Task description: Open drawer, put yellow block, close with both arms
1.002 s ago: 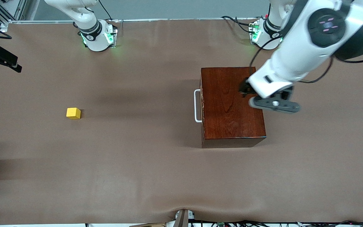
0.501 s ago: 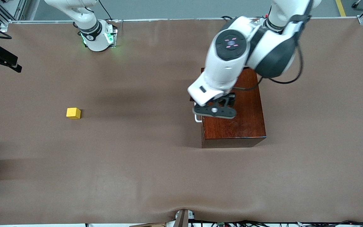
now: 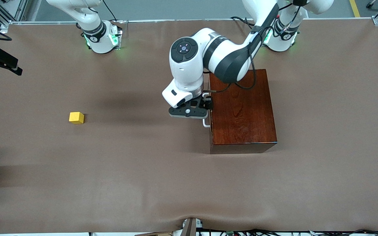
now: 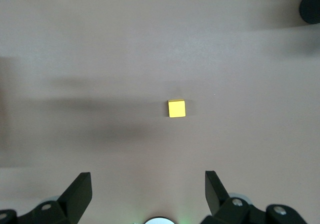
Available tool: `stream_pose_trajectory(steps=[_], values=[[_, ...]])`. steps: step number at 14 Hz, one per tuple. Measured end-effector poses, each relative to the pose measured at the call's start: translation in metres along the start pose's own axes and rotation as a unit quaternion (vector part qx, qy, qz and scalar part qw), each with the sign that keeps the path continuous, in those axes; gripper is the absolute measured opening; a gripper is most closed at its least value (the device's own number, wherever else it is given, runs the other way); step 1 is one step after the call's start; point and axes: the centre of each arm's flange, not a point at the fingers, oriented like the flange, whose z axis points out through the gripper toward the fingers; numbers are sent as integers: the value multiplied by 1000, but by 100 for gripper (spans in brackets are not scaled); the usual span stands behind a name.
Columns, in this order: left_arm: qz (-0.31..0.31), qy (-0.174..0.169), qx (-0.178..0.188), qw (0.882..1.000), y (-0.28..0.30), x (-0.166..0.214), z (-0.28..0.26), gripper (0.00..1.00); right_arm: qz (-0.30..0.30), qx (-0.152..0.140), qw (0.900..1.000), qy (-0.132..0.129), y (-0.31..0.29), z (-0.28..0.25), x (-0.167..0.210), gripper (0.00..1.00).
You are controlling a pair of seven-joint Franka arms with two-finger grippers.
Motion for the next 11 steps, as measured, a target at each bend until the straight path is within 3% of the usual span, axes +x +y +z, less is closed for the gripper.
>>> stream_pose_trajectory(steps=[5,11], values=[[-2,-2,37,999,33,-16,58,100,1,0,1000,-5,1,5,3,100],[-10,3,81,997,48,-33,82,100,6,-12,1000,-11,7,10,7,100]])
